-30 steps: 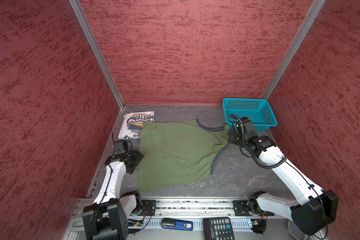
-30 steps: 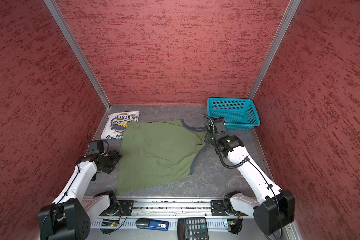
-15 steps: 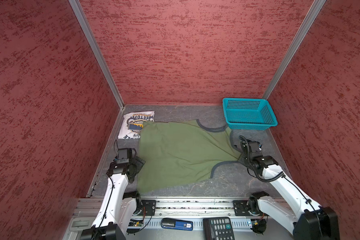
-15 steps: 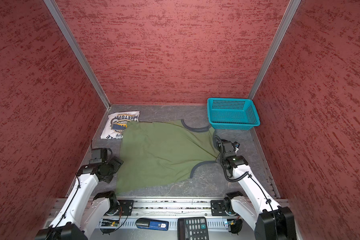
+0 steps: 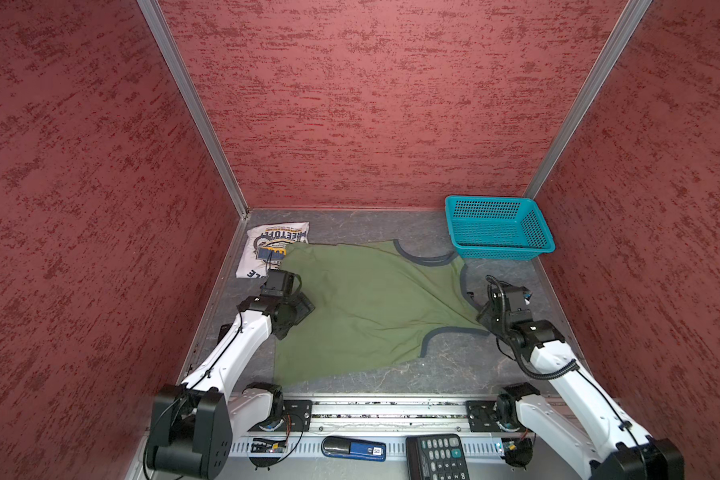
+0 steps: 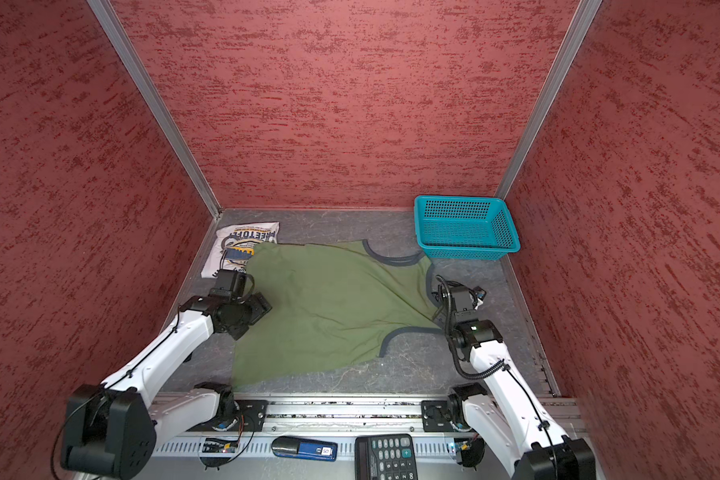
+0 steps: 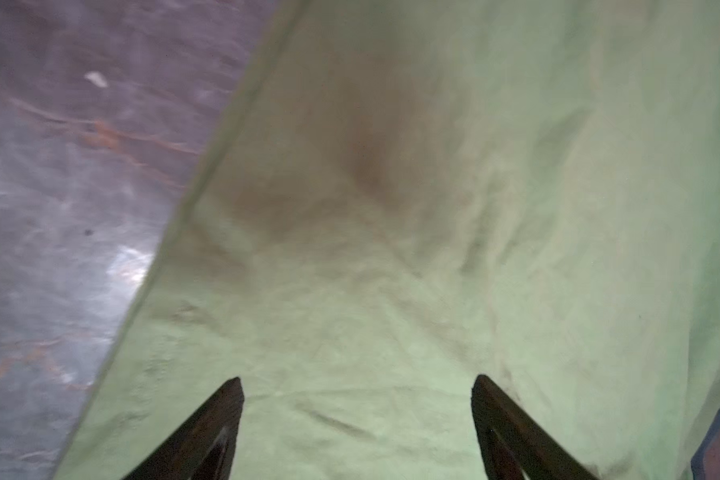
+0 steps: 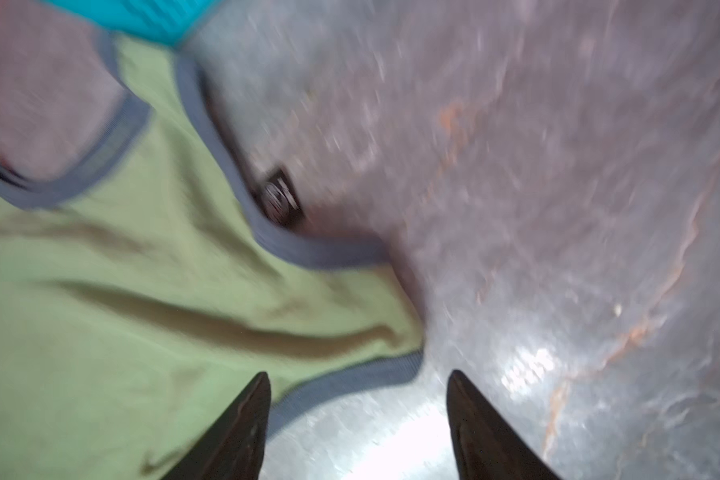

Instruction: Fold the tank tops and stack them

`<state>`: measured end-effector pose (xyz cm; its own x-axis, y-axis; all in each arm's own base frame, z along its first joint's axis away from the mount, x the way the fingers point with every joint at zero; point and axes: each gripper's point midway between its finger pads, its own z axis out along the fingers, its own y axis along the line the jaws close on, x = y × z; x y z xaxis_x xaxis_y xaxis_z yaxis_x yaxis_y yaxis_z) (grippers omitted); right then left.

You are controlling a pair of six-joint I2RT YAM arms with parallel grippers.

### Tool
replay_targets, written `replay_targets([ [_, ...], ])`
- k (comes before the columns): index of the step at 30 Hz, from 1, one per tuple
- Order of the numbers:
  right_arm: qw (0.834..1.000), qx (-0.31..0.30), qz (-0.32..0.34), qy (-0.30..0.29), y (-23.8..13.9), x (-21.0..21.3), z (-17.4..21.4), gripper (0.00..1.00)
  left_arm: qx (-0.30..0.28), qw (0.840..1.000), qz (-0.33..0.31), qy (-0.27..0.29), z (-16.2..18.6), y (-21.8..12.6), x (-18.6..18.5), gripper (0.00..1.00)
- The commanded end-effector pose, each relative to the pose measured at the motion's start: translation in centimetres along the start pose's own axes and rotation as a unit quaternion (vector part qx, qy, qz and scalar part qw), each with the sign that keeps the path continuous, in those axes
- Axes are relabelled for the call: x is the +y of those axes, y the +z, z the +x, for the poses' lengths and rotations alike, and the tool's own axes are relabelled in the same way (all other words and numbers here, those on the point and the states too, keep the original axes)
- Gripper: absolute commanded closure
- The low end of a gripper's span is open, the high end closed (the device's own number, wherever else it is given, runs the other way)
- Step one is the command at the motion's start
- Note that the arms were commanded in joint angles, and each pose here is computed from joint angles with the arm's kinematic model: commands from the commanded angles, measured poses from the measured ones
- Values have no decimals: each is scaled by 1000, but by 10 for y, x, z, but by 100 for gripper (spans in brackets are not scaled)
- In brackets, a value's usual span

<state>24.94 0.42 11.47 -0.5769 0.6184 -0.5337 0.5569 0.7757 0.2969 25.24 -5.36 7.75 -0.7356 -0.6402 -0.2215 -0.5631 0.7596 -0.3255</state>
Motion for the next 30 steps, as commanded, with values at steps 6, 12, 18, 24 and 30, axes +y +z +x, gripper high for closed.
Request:
replay_targets([
  [6,991,11,-115,-74,6,79,-19,31,63,994,37,80,41,29,-45,13],
  [12,984,49,-142,-96,35,103,-1,31,109,988,35,100,67,51,-47,13],
  [18,987,38,-101,-117,57,101,-10,31,131,989,-2,63,79,63,-7,13],
  [24,987,22,-95,-130,73,116,-30,34,120,992,-43,12,76,59,43,13],
  [30,983,31,-102,-151,94,144,-33,43,76,995,-56,-15,62,39,62,14],
])
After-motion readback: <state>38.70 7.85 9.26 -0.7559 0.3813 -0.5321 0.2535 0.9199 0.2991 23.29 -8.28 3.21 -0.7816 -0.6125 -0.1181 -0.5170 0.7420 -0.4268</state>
